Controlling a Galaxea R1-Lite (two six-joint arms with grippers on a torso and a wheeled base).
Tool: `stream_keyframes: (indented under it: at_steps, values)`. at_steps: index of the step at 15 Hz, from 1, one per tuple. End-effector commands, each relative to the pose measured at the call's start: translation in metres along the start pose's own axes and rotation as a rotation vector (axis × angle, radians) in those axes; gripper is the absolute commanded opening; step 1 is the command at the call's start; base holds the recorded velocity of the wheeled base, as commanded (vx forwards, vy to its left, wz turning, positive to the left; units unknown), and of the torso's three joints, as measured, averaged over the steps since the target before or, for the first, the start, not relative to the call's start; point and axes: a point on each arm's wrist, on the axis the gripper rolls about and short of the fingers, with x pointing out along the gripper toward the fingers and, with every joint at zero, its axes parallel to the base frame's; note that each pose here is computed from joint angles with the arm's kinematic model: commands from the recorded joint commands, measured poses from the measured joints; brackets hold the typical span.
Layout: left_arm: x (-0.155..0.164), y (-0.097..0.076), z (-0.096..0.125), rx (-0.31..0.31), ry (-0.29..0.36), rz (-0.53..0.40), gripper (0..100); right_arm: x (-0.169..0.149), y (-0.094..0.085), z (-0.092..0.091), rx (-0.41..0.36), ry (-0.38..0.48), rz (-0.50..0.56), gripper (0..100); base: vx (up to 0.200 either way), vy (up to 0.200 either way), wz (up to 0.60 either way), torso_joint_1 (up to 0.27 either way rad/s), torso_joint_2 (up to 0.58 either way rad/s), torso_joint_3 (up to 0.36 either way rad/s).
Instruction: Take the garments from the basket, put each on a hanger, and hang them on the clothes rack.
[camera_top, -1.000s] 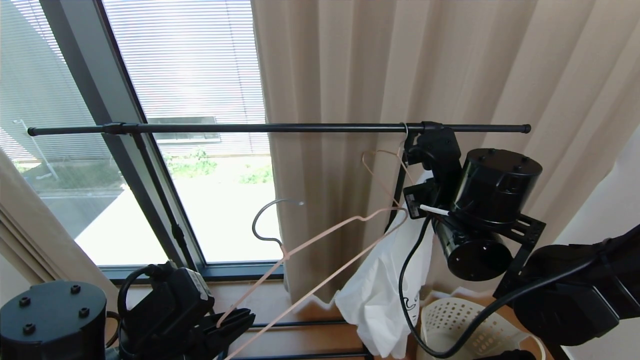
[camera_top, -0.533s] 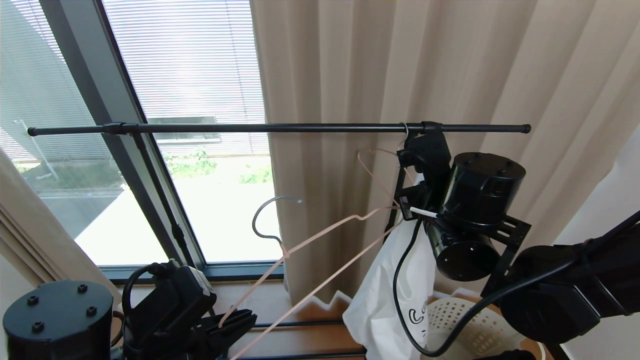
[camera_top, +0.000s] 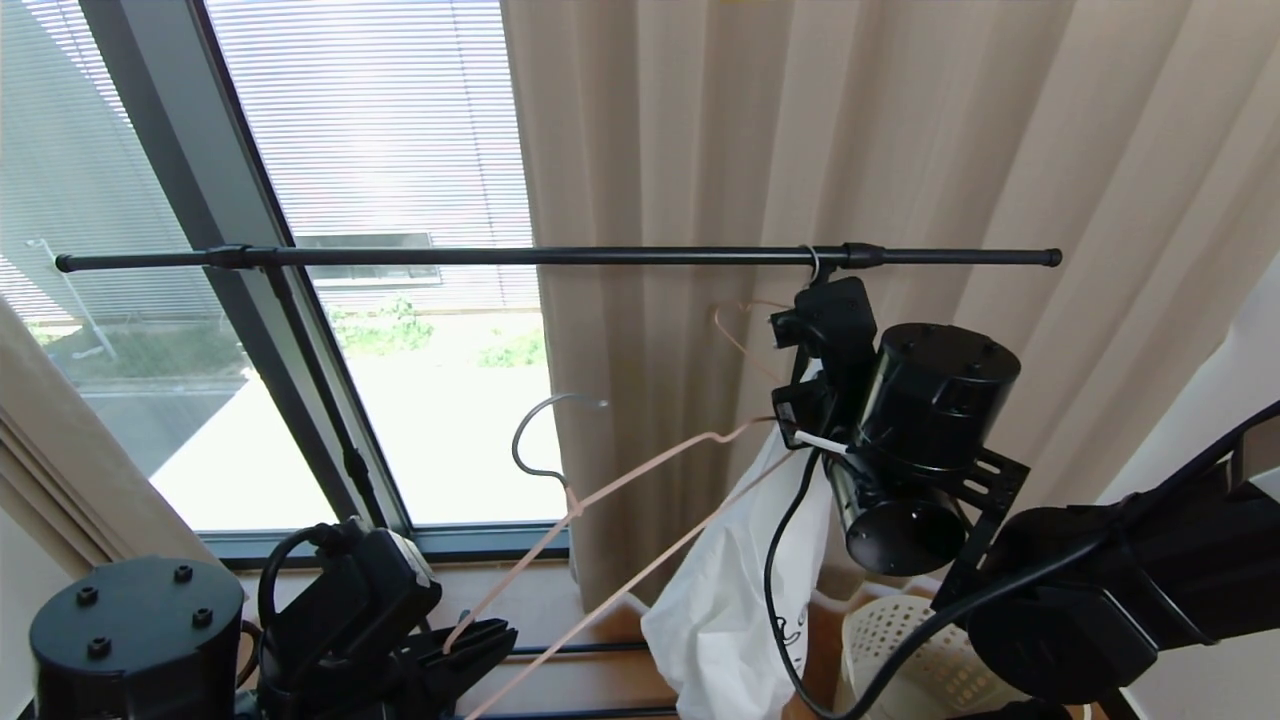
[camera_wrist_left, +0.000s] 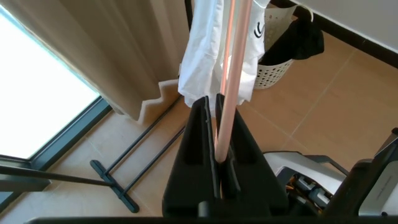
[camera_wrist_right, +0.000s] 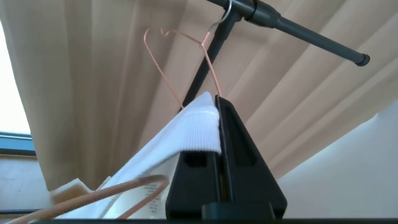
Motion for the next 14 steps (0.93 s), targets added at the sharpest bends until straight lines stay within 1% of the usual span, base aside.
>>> stream_keyframes:
  at_steps: [1,3,5,11,14]
  values:
    - [0.002,0.000,0.001,-0.018,0.001,0.000,0,-0.003,0.004,0.000,-0.003,-0.003,0.013,0,0.000,0.000,0.00,0.000,0.00,0.000]
    - [0.007,0.001,0.003,-0.055,0.005,0.003,0,-0.014,0.011,0.002,-0.004,-0.013,0.047,0,0.000,0.000,0.00,0.000,0.00,0.000]
    - [0.009,0.001,0.003,-0.073,0.009,0.005,0,-0.022,0.017,0.003,-0.002,-0.021,0.067,0,0.000,0.000,0.00,0.000,0.00,0.000]
    - [0.009,0.002,0.005,-0.075,0.004,0.013,0,-0.034,0.025,0.002,-0.003,-0.025,0.082,0,0.000,0.000,0.00,0.000,0.00,0.000]
    - [0.010,0.003,0.005,-0.077,0.006,0.016,0,-0.039,0.026,0.004,0.000,-0.031,0.091,0,0.000,0.000,0.00,0.000,0.00,0.000]
